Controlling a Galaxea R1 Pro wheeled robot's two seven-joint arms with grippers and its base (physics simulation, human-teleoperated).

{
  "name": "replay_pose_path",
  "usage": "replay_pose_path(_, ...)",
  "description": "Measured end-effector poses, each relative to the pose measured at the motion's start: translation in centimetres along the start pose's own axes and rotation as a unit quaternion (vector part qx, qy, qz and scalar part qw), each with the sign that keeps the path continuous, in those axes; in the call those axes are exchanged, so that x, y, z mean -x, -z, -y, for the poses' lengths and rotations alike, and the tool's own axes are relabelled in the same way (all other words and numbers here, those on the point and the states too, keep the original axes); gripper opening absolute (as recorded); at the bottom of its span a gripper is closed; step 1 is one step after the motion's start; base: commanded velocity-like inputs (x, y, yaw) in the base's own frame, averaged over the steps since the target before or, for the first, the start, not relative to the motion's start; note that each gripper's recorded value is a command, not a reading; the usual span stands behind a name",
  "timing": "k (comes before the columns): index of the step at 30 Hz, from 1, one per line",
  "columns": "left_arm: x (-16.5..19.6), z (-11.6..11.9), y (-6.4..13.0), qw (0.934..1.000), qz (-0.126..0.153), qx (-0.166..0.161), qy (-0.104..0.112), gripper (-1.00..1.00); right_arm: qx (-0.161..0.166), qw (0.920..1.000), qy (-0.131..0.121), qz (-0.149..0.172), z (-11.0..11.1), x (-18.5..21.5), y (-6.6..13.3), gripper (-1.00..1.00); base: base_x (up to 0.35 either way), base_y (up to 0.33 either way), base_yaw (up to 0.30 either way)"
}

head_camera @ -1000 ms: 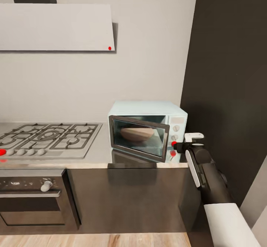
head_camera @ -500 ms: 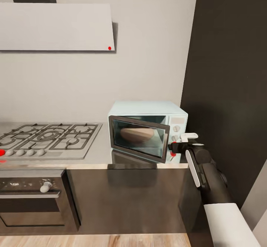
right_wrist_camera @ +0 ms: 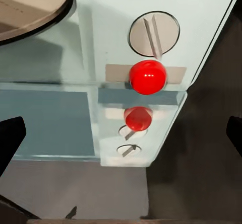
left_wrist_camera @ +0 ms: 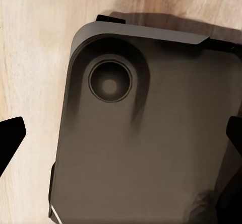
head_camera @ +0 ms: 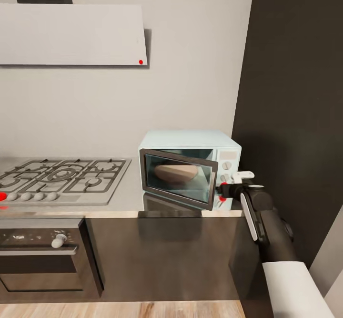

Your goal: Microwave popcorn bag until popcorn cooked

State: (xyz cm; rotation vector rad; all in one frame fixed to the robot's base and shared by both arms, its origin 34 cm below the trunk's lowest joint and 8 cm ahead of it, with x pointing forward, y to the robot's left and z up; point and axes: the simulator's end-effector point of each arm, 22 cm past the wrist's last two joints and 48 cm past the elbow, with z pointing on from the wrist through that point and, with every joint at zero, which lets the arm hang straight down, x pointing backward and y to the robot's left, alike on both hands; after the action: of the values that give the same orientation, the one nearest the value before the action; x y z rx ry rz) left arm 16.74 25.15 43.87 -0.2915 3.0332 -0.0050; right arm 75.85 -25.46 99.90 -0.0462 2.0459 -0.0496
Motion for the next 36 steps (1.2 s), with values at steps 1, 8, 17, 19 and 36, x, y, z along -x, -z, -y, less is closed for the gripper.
replay_pose_path(1, 0.0, 0.0, 0.0, 1.0, 0.0, 0.0, 0.0, 1.0, -0.002, 1.0, -0.003, 0.001, 0.3, 0.0, 0.0, 1.0, 0.0, 0.0, 0.0)
replay_pose_path(8, 0.0, 0.0, 0.0, 1.0, 0.0, 0.0, -0.002, 1.0, -0.007, 0.9998, -0.014, 0.009, 0.6, 0.6, 0.3, 1.0, 0.08, 0.0, 0.0)
replay_pose_path(17, 0.0, 0.0, 0.0, 1.0, 0.0, 0.0, -0.003, 1.0, -0.01, 0.9998, -0.013, 0.008, 0.7, 0.5, 0.3, 1.0, 0.125, 0.0, 0.0)
replay_pose_path(19, 0.0, 0.0, 0.0, 1.0, 0.0, 0.0, -0.002, 1.0, -0.006, 0.9999, -0.014, 0.008, 0.5, 0.5, 0.3, 1.0, 0.005, 0.0, 0.0)
replay_pose_path(36, 0.0, 0.0, 0.0, 1.0, 0.0, 0.0, -0.004, 1.0, 0.084, 0.9964, -0.012, 0.004, -3.3, 0.4, 0.7, 1.0, 0.0, 0.0, 0.0)
